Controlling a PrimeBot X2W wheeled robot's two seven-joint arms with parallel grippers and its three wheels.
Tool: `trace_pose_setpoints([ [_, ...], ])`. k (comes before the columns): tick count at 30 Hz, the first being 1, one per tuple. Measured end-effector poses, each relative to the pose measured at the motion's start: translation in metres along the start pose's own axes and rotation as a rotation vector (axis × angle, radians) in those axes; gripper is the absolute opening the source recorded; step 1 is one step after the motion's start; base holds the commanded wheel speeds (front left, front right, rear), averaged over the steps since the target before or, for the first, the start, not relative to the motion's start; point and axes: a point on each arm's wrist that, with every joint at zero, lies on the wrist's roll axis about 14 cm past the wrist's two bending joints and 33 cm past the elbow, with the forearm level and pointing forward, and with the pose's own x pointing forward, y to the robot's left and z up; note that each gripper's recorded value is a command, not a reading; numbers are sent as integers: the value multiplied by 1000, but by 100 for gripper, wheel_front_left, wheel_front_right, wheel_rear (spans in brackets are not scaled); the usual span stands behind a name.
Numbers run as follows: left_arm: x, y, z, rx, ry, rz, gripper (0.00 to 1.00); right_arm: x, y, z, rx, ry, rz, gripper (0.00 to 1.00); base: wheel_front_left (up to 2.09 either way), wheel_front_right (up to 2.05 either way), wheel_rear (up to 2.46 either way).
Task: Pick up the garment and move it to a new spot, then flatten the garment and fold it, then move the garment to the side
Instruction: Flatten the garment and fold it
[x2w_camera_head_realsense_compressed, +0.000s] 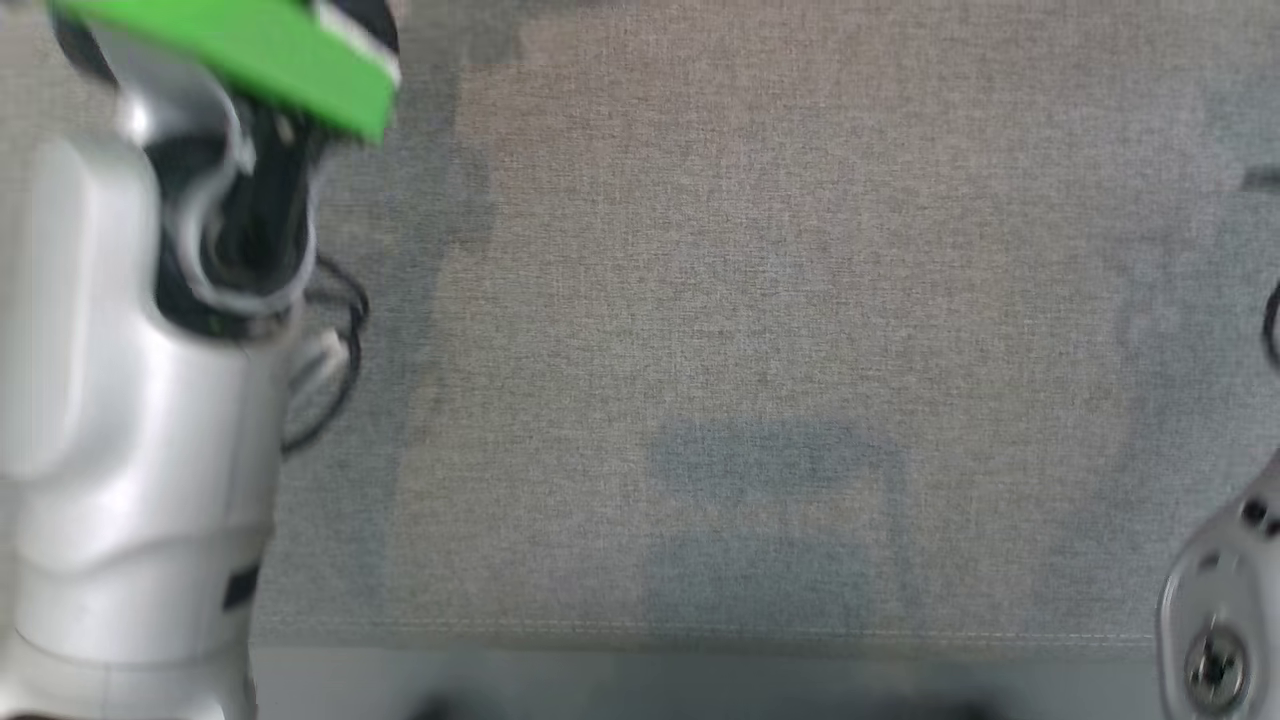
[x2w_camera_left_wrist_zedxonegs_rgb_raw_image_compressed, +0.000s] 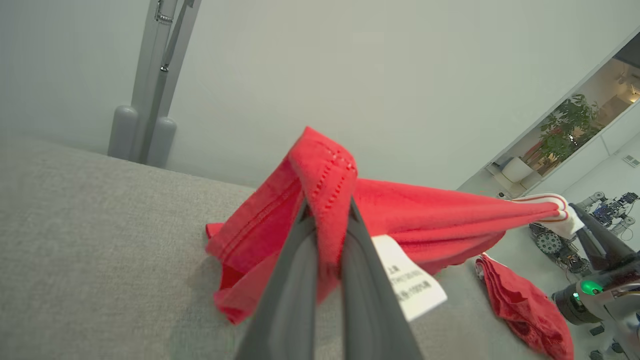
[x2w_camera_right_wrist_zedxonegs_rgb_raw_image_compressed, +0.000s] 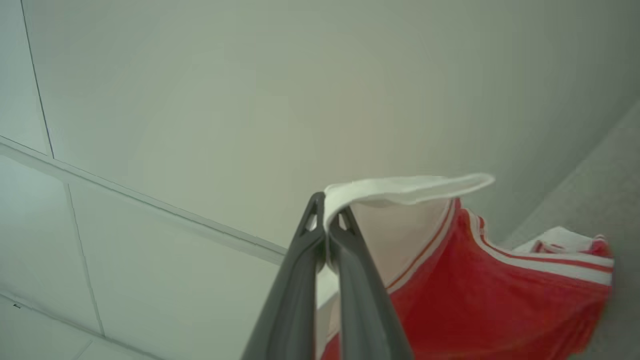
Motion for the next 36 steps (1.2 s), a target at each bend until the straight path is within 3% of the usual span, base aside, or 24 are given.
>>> trace_pose_setpoints([
  [4,-34,20,-25,-56,42,75,0,-35,-26,0,42,13,-75,0,0,0,0],
  [15,-99,13,-65,-162,93,134,0,-127,-62,-3,161,106,-221,0,0,0,0],
  [23,-142,11,-67,-174,68,189,0,-225,-104,-27,177,224,-434,0,0,0,0],
  [29,-150,-9,-63,-204,50,150,0,-275,-118,-20,178,215,-525,0,0,0,0],
  [36,-151,-15,-75,-219,69,141,0,-306,-136,-15,177,184,-615,0,0,0,0],
])
